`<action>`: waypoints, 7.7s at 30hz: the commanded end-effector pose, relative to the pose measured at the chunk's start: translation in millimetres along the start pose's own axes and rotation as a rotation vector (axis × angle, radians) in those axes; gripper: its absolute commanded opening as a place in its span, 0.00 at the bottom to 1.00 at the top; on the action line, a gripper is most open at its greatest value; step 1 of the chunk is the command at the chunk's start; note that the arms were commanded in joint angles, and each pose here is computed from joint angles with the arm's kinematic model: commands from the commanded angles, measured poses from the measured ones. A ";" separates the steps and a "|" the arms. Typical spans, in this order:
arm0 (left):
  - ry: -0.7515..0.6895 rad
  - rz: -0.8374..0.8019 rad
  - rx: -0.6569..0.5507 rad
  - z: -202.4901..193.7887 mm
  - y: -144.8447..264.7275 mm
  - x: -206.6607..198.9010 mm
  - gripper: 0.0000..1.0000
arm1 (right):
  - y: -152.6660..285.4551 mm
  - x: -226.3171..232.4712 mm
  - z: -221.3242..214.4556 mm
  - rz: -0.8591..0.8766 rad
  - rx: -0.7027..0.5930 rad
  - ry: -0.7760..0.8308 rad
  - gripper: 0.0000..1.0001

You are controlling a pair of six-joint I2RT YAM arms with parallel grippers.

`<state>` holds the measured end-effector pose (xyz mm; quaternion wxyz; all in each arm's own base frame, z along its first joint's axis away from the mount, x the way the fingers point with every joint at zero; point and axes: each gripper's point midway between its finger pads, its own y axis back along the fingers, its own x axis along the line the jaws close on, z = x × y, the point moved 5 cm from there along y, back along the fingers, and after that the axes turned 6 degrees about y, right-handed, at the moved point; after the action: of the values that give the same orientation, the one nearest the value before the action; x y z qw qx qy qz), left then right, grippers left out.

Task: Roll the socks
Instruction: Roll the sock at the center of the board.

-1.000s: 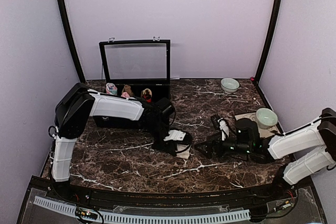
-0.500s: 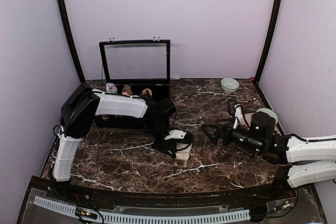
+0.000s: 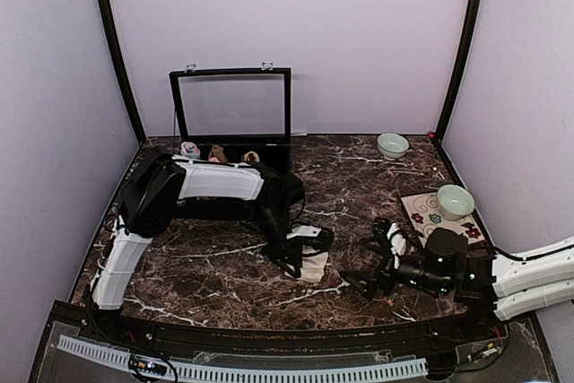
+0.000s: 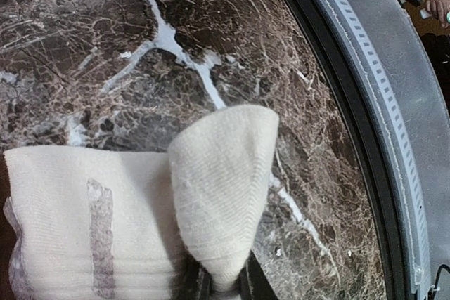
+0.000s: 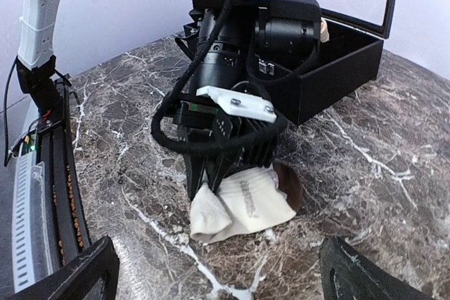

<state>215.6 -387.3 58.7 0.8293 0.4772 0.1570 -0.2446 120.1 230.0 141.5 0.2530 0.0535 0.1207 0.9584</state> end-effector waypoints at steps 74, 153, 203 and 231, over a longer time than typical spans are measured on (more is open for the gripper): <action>-0.177 0.816 -0.100 -5.1 111.4 -41.3 0.99 | -90.4 25.2 -140.1 0.213 0.657 -0.242 0.00; -0.058 0.121 0.238 -34.9 -33.8 -29.7 0.19 | -27.4 -12.3 -74.2 -0.076 0.359 -0.342 0.99; 0.310 -0.067 0.389 -59.3 -59.6 25.3 0.27 | -101.7 31.0 -39.2 0.008 0.339 0.583 0.38; -0.020 0.456 -0.065 -4.1 51.4 -18.4 0.99 | -80.5 15.3 -115.2 0.212 0.546 -0.017 0.00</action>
<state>215.4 -354.0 76.0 0.8472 0.5071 0.1080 -0.1159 148.8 313.2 49.9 0.1647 0.0266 0.2858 0.9437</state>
